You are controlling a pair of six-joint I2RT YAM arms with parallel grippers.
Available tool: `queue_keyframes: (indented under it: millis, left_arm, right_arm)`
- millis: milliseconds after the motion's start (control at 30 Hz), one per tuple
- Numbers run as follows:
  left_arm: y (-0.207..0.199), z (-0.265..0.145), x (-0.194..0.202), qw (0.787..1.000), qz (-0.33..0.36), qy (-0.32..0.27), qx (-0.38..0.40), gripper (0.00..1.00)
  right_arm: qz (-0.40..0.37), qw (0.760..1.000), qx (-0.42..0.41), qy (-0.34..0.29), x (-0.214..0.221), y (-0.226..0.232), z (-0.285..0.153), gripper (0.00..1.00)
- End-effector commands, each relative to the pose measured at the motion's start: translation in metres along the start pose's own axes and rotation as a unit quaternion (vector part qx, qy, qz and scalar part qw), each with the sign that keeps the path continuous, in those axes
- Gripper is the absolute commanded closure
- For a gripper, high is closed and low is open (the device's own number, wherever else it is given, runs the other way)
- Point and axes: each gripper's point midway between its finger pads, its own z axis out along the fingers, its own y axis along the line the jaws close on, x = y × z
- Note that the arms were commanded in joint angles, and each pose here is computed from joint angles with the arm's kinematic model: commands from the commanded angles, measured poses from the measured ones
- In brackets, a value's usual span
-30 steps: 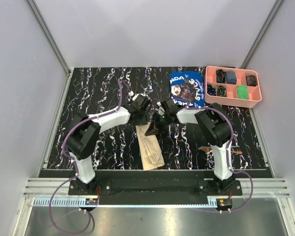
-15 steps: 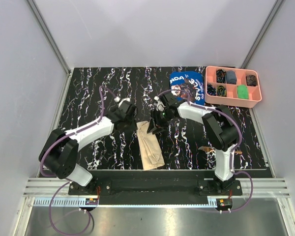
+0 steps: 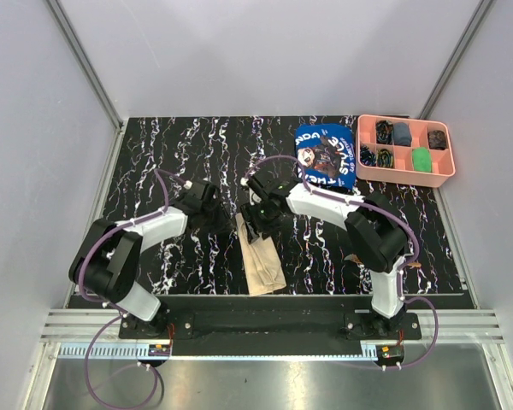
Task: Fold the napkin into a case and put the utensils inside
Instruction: Smooth out the smaller rectangle-folded napkin at the center of the board.
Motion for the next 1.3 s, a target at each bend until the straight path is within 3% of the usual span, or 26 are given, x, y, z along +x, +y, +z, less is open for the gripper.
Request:
queue_keyframes:
  millis: [0, 200, 733, 1267]
  left_arm:
    - [-0.014, 0.006, -0.009, 0.999, -0.026, -0.003, 0.038, 0.68]
    - [-0.012, 0.010, -0.009, 0.998, -0.038, -0.007, 0.040, 0.71]
    - [-0.005, 0.018, -0.001, 0.998, -0.052, 0.001, 0.039, 0.79]
    - [-0.005, 0.022, 0.005, 0.997, -0.059, 0.013, 0.046, 0.80]
  right_arm:
    - [-0.016, 0.997, 0.068, -0.031, -0.018, -0.010, -0.006, 0.46]
    - [-0.023, 0.997, 0.075, -0.028, -0.026, -0.009, 0.003, 0.56]
    - [-0.036, 0.995, 0.082, -0.051, -0.047, 0.003, 0.009, 0.53]
    - [-0.037, 0.996, 0.069, -0.030, -0.039, 0.011, 0.028, 0.54]
